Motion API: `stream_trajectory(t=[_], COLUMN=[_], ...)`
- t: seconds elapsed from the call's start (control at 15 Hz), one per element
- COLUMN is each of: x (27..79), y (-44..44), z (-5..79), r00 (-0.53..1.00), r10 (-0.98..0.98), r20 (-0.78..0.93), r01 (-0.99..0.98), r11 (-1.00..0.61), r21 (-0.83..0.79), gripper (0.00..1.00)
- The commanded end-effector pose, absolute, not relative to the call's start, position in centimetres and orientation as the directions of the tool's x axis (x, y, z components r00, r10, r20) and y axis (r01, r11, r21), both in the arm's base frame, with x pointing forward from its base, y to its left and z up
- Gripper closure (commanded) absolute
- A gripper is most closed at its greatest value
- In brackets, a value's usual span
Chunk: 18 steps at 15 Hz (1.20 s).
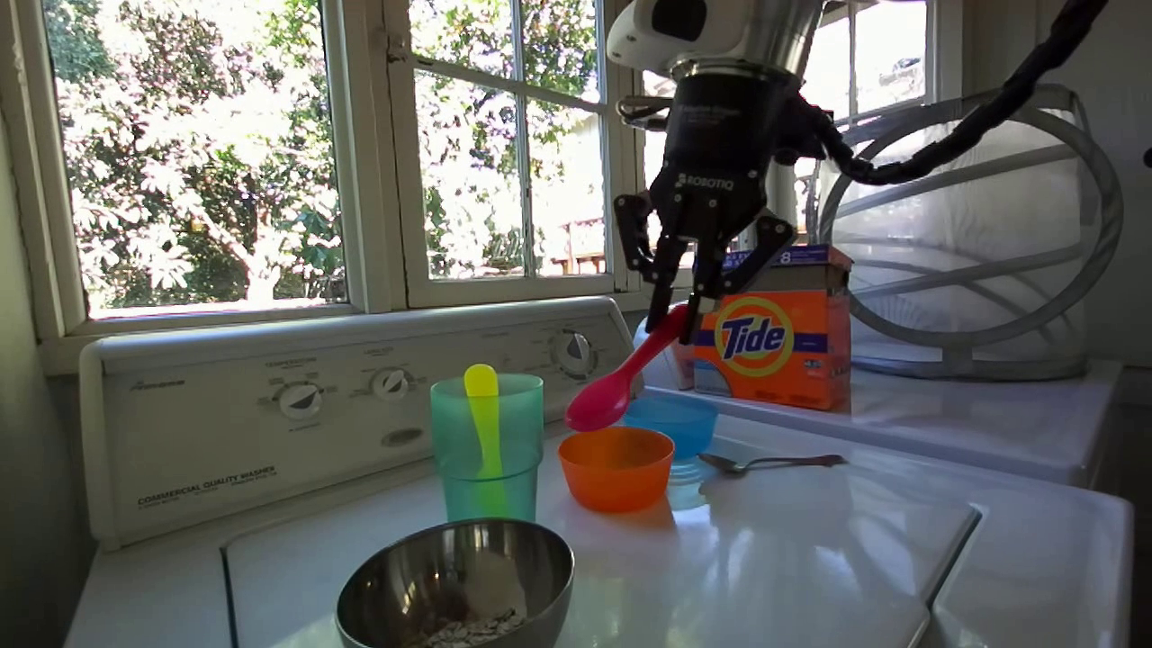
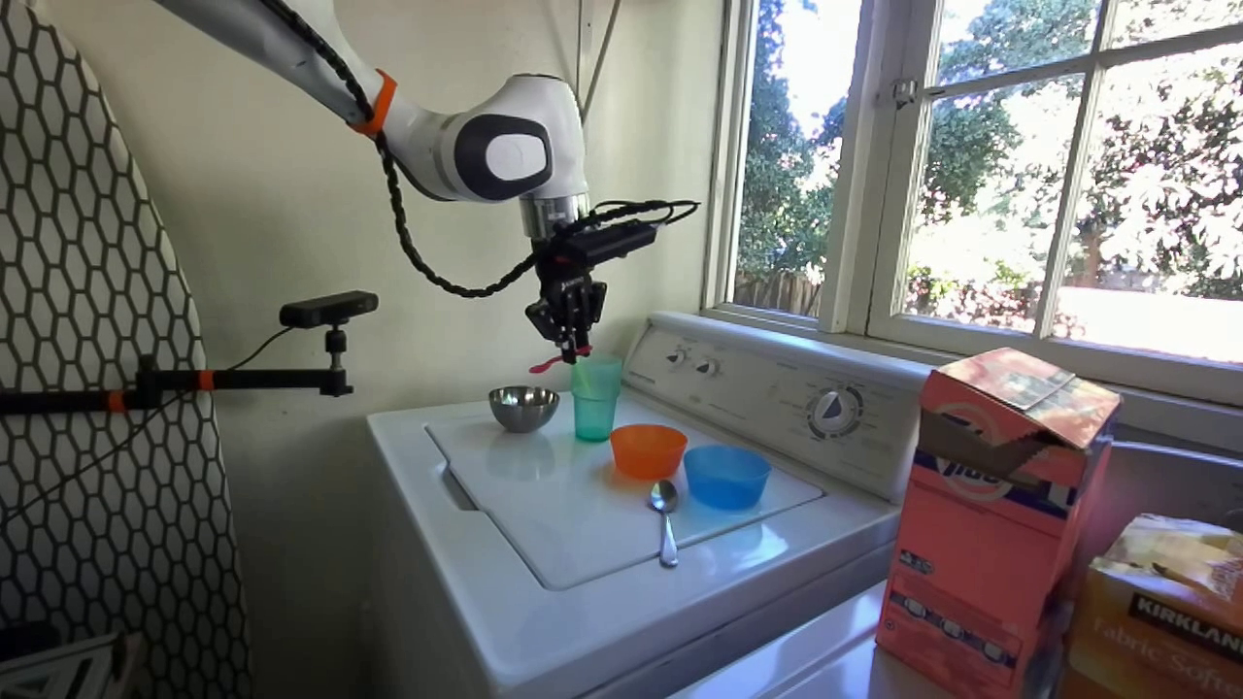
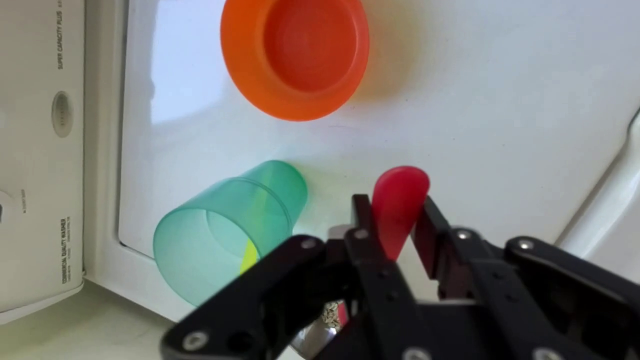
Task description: Put the yellow knife in the green cup and then use the pink spoon to transfer a spoonful of contents from the silver bowl to the orange bowl
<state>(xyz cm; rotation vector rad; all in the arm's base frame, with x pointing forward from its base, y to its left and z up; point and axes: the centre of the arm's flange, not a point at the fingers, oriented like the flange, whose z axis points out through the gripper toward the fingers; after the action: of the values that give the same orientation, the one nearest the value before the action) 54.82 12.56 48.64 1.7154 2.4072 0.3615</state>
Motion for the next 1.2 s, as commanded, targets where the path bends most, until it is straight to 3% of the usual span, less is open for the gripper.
stream_trajectory(t=[0.0,0.4,1.13], x=[55.3,53.2,54.8], y=[15.9,20.9,22.6], z=[47.8,47.2,44.2], r00=[-0.312,-0.273,-0.205], r10=[0.95,0.956,0.941], r20=[-0.006,-0.109,-0.268], r01=[0.897,0.894,0.883], r11=[0.297,0.294,0.296], r21=[0.326,0.339,0.364], gripper=[0.94,0.94,0.94])
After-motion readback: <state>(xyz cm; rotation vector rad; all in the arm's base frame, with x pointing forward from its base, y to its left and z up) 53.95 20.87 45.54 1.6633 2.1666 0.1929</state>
